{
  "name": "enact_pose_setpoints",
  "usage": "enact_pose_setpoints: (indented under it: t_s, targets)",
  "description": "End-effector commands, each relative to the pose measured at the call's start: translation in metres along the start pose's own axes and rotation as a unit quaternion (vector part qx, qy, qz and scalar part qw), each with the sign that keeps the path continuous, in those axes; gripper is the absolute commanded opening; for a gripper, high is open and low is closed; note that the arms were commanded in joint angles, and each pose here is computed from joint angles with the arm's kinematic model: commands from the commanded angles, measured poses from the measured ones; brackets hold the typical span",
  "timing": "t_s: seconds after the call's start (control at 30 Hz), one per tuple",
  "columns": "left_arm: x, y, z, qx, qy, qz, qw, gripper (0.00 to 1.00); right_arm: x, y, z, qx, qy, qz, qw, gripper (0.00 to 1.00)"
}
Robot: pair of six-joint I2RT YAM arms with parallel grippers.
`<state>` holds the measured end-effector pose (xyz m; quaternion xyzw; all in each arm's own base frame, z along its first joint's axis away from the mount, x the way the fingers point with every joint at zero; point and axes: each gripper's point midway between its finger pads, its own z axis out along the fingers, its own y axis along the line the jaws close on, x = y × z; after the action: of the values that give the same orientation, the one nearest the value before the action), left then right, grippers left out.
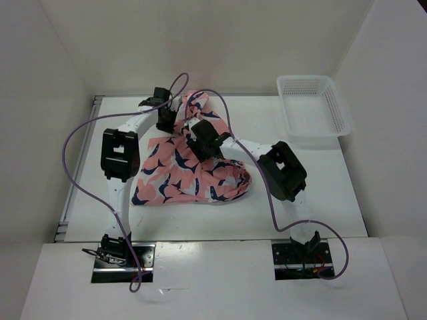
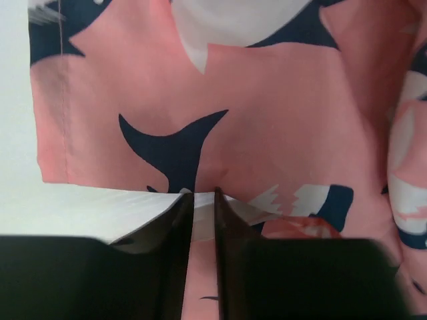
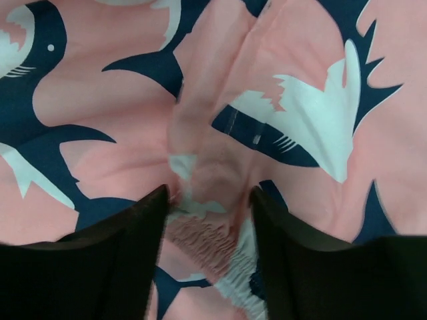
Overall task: Fold and stack the shorts
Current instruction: Flatten the shorts out
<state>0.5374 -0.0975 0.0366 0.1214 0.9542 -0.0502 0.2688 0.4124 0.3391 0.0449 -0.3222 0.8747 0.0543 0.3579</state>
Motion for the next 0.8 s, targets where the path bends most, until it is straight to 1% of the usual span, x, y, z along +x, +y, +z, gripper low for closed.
enact_pose_setpoints:
  t_s: [0.0,0.03,0.07,0.1,0.13,0.17,0.2,0.23,0.27,0.3,0.33,0.37,0.4,0.43,0.5,0.57,0.63,0.67,0.7,0.73,0.77]
  targets:
    - [0.012,0.014,0.012,-0.022,0.007,-0.004,1.000,0.12,-0.008,0.001,0.001,0.011,-0.018,0.014,1.000,0.55]
    - [0.010,0.019,0.008,-0.037,0.002,-0.004,0.999,0.06,-0.003,0.005,0.002,0.000,-0.013,0.013,1.000,0.44]
    - [0.010,0.021,0.002,-0.045,0.000,-0.004,0.999,0.00,0.005,-0.002,0.004,0.004,-0.002,0.017,1.000,0.37]
    - [0.010,0.024,0.000,-0.052,-0.002,-0.004,0.999,0.00,0.005,-0.008,0.002,0.008,-0.002,0.021,1.000,0.28]
    - [0.018,0.028,-0.004,-0.066,0.006,-0.004,0.998,0.00,0.002,-0.007,-0.002,0.002,-0.007,0.022,1.000,0.18]
    - [0.022,0.030,-0.004,-0.073,0.006,-0.004,0.997,0.00,-0.001,-0.015,-0.004,0.006,-0.011,0.021,1.000,0.14]
    - [0.029,0.036,-0.006,-0.080,0.014,-0.008,0.997,0.00,-0.003,-0.013,-0.008,-0.001,-0.011,0.021,1.000,0.11]
    - [0.034,0.045,-0.009,-0.088,0.015,-0.014,0.996,0.00,-0.011,-0.025,-0.018,0.000,-0.019,0.025,1.000,0.08]
    - [0.047,0.045,-0.013,-0.094,0.028,-0.015,0.995,0.00,-0.016,-0.026,-0.025,-0.012,-0.024,0.028,0.999,0.04]
    - [0.055,0.053,-0.016,-0.098,0.034,-0.022,0.994,0.00,-0.019,-0.029,-0.031,-0.019,-0.028,0.032,0.999,0.02]
    - [0.057,0.061,-0.025,-0.107,0.031,-0.028,0.993,0.00,-0.023,-0.041,-0.043,-0.022,-0.031,0.042,0.998,0.02]
    - [0.061,0.060,-0.028,-0.107,0.034,-0.028,0.993,0.00,-0.025,-0.041,-0.049,-0.043,-0.032,0.048,0.997,0.01]
    - [0.074,0.065,-0.031,-0.113,0.050,-0.033,0.992,0.00,-0.030,-0.046,-0.054,-0.049,-0.037,0.053,0.997,0.00]
    - [0.071,0.065,-0.039,-0.114,0.043,-0.033,0.992,0.00,-0.027,-0.052,-0.059,-0.056,-0.031,0.060,0.996,0.00]
    - [0.076,0.063,-0.047,-0.113,0.047,-0.033,0.992,0.00,-0.028,-0.064,-0.068,-0.077,-0.036,0.071,0.994,0.00]
    - [0.073,0.058,-0.053,-0.112,0.041,-0.029,0.992,0.00,-0.029,-0.069,-0.077,-0.091,-0.041,0.070,0.993,0.00]
    - [0.054,0.053,-0.057,-0.094,0.009,-0.029,0.995,0.01,-0.025,-0.063,-0.076,-0.108,-0.039,0.060,0.992,0.02]
    - [0.034,0.052,-0.063,-0.089,-0.014,-0.028,0.996,0.24,-0.026,-0.059,-0.077,-0.120,-0.040,0.059,0.990,0.02]
    - [0.016,0.045,-0.068,-0.078,-0.038,-0.023,0.996,0.50,-0.025,-0.051,-0.080,-0.143,-0.038,0.059,0.987,0.02]
    - [0.013,0.046,-0.058,-0.077,-0.032,-0.023,0.996,0.63,-0.025,-0.048,-0.080,-0.151,-0.039,0.059,0.986,0.02]
    - [0.001,0.043,-0.056,-0.075,-0.039,-0.019,0.996,0.70,-0.025,-0.052,-0.081,-0.154,-0.039,0.070,0.985,0.02]
